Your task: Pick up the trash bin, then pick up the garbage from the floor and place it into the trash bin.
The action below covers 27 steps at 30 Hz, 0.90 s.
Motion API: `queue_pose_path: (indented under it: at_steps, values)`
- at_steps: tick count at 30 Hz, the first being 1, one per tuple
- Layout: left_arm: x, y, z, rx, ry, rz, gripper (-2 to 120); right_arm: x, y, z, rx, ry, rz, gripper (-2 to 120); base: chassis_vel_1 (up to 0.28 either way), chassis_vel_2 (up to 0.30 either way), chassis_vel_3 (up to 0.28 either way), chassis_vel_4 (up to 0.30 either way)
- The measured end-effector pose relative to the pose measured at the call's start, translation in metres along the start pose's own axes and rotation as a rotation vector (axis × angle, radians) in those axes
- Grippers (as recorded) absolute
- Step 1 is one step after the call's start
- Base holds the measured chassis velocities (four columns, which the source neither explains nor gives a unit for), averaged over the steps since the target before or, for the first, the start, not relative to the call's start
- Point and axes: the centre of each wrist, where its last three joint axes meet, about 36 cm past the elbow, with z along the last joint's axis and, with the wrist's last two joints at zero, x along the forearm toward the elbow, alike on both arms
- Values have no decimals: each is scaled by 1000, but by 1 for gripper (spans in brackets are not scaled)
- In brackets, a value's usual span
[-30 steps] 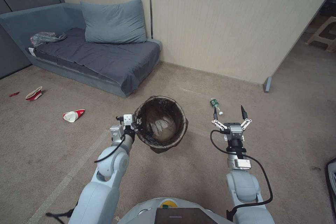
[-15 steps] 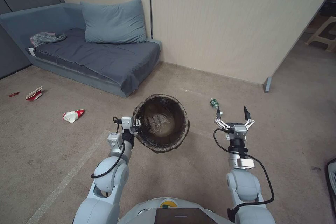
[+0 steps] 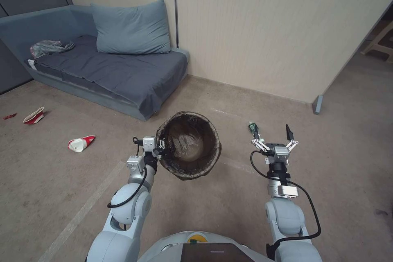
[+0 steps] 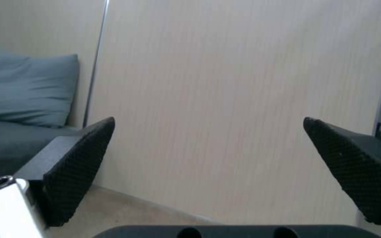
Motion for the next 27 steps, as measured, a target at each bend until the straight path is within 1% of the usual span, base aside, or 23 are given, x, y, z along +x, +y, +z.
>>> queue_pose_path:
  at_steps: [13, 18, 21, 27]
  values:
    - [-1, 1, 0, -2, -1, -4, 2, 0, 0, 0, 4, -5, -2, 100, -268, 279, 275, -275]
    - [-1, 1, 0, -3, -1, -6, 2, -1, 0, 5, 19, -43, -6, 100, -245, 225, 238, -250]
    - [-1, 1, 0, -3, -1, -7, 2, -2, 0, 7, 24, -64, -9, 100, -129, 153, 71, -89]
    - [0, 0, 1, -5, 4, -7, 2, -5, -2, 8, 39, -83, -11, 100, 14, -7, -14, 4]
